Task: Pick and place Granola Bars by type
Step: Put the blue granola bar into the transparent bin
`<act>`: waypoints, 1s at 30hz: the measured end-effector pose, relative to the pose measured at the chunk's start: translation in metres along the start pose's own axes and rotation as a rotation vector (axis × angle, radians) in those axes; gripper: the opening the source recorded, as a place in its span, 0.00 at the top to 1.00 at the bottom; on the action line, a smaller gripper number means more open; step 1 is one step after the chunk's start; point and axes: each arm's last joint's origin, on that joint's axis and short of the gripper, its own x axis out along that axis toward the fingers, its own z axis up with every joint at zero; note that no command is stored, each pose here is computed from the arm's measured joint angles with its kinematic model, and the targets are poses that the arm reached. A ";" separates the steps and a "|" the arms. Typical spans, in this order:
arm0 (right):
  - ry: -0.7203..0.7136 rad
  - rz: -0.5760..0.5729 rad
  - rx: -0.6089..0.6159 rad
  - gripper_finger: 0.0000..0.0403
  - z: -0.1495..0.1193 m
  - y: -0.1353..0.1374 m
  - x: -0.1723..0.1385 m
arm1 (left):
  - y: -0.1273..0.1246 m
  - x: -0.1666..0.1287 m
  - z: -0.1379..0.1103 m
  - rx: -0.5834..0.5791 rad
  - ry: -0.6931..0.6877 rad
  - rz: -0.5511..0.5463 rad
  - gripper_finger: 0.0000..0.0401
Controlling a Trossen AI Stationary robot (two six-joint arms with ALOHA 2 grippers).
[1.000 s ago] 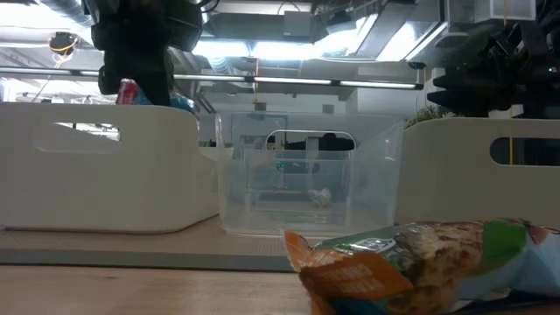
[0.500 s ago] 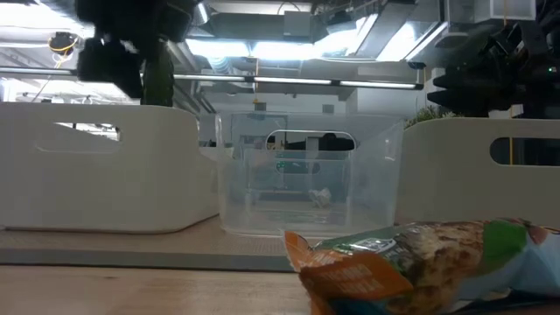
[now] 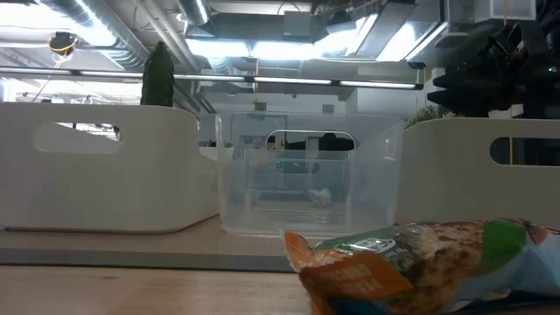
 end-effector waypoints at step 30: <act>0.030 -0.009 0.000 0.58 -0.003 -0.001 0.000 | 0.058 0.072 -0.156 -0.324 0.387 0.834 0.63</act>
